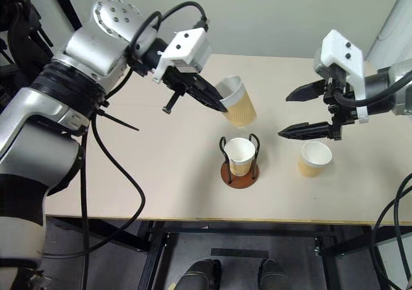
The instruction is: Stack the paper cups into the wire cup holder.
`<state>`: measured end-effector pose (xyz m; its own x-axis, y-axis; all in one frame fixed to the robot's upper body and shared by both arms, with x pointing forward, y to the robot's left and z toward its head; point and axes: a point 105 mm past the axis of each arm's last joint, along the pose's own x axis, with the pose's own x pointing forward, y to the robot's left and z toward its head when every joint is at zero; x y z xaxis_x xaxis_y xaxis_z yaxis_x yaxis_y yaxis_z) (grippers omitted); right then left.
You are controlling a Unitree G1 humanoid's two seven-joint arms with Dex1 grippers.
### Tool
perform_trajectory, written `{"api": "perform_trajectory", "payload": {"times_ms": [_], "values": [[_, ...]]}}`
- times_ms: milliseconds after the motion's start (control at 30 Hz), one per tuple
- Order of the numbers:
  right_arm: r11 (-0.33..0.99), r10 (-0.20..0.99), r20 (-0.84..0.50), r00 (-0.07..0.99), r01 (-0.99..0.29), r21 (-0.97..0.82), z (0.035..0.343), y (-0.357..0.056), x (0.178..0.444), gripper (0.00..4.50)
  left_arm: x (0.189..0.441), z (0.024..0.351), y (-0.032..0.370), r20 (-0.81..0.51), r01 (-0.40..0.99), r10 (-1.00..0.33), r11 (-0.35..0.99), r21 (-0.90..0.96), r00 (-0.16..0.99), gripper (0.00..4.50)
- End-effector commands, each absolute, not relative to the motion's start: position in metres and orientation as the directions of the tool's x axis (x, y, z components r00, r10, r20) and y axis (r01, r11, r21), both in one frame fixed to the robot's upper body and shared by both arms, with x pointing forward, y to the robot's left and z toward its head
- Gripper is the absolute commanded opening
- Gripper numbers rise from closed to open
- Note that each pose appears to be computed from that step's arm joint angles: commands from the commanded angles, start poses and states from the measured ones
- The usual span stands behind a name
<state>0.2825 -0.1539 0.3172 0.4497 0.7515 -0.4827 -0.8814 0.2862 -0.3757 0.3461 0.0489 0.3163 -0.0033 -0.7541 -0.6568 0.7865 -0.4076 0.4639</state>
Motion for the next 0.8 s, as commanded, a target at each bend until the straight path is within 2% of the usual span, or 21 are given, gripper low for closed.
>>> {"api": "perform_trajectory", "payload": {"times_ms": [33, 300, 800], "values": [[0.316, 0.747, -0.441, 0.498, -0.849, -0.423, 0.333, -0.158, 0.27, 4.5, 0.338, 0.327, 0.041, -0.661, 0.746, -0.75, -0.463, 0.48, -0.04, 0.05], [0.37, 0.727, -0.417, 0.545, -0.823, -0.431, 0.334, -0.164, 0.259, 4.5, 0.332, 0.312, 0.034, -0.715, 0.716, -0.694, -0.543, 0.439, -0.087, 0.05], [0.393, 0.723, -0.398, 0.565, -0.81, -0.435, 0.33, -0.161, 0.259, 4.5, 0.336, 0.298, 0.031, -0.746, 0.695, -0.66, -0.578, 0.427, -0.09, 0.05]]}}
